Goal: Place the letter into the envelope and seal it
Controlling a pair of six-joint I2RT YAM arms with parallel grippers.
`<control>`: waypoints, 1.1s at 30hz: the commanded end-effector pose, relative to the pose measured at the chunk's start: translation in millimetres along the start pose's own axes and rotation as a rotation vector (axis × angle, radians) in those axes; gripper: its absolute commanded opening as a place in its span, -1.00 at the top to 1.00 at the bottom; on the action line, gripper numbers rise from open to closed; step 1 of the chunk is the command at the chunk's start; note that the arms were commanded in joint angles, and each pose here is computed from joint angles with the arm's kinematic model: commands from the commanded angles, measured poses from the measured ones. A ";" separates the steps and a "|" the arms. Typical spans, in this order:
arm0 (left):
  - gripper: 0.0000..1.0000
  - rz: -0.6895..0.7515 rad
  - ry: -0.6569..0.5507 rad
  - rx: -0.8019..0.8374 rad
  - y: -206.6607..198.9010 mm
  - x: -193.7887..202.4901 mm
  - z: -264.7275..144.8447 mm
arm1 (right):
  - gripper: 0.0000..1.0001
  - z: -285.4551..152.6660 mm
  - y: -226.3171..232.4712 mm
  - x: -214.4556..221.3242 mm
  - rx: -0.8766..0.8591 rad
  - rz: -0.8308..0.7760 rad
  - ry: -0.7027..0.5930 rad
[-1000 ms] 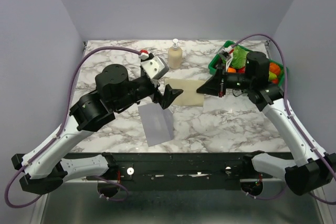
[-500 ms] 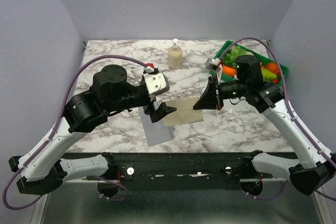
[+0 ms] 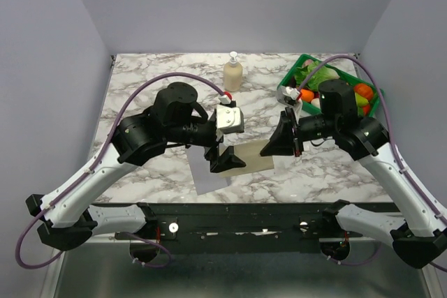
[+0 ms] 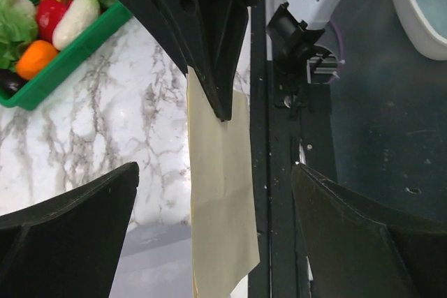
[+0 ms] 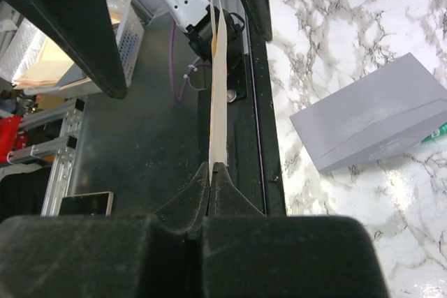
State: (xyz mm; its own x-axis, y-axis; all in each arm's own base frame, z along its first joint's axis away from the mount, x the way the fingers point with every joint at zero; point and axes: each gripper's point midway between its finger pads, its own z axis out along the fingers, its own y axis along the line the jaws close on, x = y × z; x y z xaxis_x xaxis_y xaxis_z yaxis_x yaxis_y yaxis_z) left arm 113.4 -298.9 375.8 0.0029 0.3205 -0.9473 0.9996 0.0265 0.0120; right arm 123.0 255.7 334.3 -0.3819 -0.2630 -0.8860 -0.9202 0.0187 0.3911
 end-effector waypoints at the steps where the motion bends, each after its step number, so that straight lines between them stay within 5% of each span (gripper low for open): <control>1: -0.92 -0.044 0.005 0.136 -20.3 7.6 7.8 | 0.99 -8.6 21.8 -7.8 -0.036 -0.064 -0.018; 11: -0.32 -0.101 0.038 0.200 -24.9 19.7 20.6 | 0.99 -12.1 27.7 -10.3 -0.034 -0.080 -0.027; 17: 0.96 -0.136 0.059 0.176 -18.0 24.8 25.4 | 0.81 -13.5 24.7 -13.7 -0.003 -0.102 -0.039; 19: 1.00 -0.150 0.061 0.148 -12.8 27.5 26.7 | 0.48 -16.3 23.6 -18.8 0.032 -0.113 -0.064; 20: 1.00 -0.157 0.057 0.135 -10.8 28.1 26.9 | 0.06 -16.5 22.4 -23.9 0.045 -0.131 -0.084; 23: 1.00 -0.183 -0.005 0.040 2.2 23.3 21.0 | -0.69 -24.8 20.9 -40.0 0.129 -0.161 -0.162; 24: 1.00 -0.196 -0.015 0.009 8.0 31.0 21.1 | -0.81 -25.4 17.2 -40.6 0.156 -0.158 -0.182; 26: 1.00 -0.203 -0.189 -0.099 17.8 -1.6 3.9 | -0.99 -35.6 15.9 -57.8 0.234 -0.186 -0.280; 27: 1.00 -0.236 -0.218 -0.126 20.2 7.3 4.8 | -1.00 -35.0 8.7 -55.2 0.261 -0.169 -0.298; 28: 1.00 -0.224 -0.393 -0.161 18.9 -27.4 -15.8 | -1.00 -38.8 3.7 -60.5 0.306 -0.136 -0.342; 31: 1.00 -0.209 -0.642 -0.142 6.4 -57.9 -41.1 | -1.00 -41.6 -2.9 -72.7 0.337 -0.093 -0.441; 33: 1.00 -0.275 -0.727 -0.140 6.1 -62.5 -48.3 | -1.00 -39.4 -6.9 -81.1 0.331 -0.071 -0.480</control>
State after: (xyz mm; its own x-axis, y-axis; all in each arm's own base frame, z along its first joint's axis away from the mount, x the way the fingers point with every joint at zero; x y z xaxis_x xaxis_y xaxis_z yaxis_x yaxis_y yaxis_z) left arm 118.2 -286.8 362.7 -0.2123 -0.0041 -0.9772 0.9611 0.1799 -0.2096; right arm 134.3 232.7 393.7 -0.2162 0.0350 -0.9757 -0.9412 0.2584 0.2178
